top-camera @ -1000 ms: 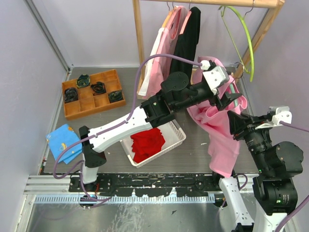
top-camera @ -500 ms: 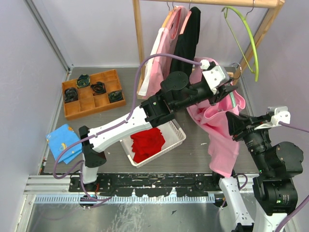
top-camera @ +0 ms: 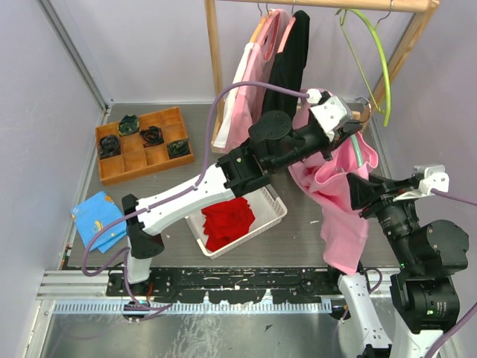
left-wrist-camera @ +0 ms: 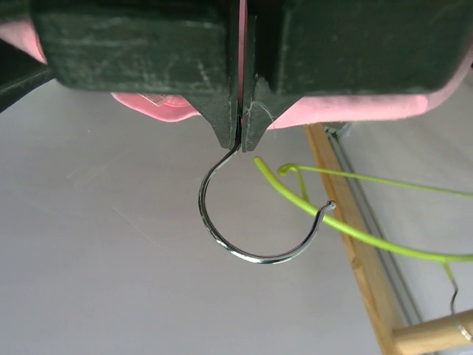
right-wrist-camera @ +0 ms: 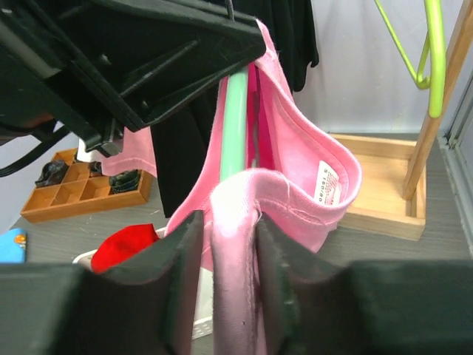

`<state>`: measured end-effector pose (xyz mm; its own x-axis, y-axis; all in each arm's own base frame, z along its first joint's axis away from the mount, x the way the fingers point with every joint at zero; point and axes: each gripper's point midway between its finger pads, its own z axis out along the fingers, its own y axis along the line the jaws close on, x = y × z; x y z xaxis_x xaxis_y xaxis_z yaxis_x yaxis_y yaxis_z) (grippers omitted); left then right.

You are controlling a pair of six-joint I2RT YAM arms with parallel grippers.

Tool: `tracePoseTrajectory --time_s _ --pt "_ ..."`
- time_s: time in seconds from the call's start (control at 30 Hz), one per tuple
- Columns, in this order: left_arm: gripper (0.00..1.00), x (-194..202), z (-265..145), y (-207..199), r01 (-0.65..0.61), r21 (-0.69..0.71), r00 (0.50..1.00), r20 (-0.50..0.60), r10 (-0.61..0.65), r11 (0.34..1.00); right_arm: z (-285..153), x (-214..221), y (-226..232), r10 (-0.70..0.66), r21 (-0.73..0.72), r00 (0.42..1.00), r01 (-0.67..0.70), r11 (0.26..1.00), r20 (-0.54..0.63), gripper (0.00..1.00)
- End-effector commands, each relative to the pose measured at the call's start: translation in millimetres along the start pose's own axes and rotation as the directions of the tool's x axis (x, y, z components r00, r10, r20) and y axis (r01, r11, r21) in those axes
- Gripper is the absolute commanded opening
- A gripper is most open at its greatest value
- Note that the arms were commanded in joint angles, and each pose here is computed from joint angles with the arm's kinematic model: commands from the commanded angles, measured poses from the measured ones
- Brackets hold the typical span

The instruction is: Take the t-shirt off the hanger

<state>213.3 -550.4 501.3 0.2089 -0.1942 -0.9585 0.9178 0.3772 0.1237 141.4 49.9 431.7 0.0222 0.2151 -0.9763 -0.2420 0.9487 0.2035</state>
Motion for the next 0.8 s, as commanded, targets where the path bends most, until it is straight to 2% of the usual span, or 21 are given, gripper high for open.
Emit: tracePoseTrajectory --time_s 0.0,0.07,0.27,0.47,0.77 --pt "0.0 -31 -15 40 0.048 -0.183 0.998 0.048 -0.039 0.982 -4 -39 13 -0.04 -0.043 0.991 0.046 0.998 0.128 0.47" --pt "0.0 -36 -18 52 0.065 -0.213 0.997 0.057 -0.054 0.975 -2 -36 13 -0.038 -0.048 0.993 0.044 0.998 0.115 0.57" --pt "0.0 -47 -27 95 0.131 -0.267 0.991 0.07 -0.116 0.955 -3 -31 12 -0.045 -0.048 0.994 0.05 0.998 0.097 0.63" --pt "0.0 -70 -35 116 0.137 -0.298 0.989 0.103 -0.111 0.945 -2 -18 9 -0.041 -0.046 0.997 0.044 0.998 0.062 0.64" --pt "0.0 -86 -44 126 0.135 -0.318 0.988 0.119 -0.102 0.938 2 5 3 -0.034 -0.035 0.999 0.035 0.999 0.013 0.63"
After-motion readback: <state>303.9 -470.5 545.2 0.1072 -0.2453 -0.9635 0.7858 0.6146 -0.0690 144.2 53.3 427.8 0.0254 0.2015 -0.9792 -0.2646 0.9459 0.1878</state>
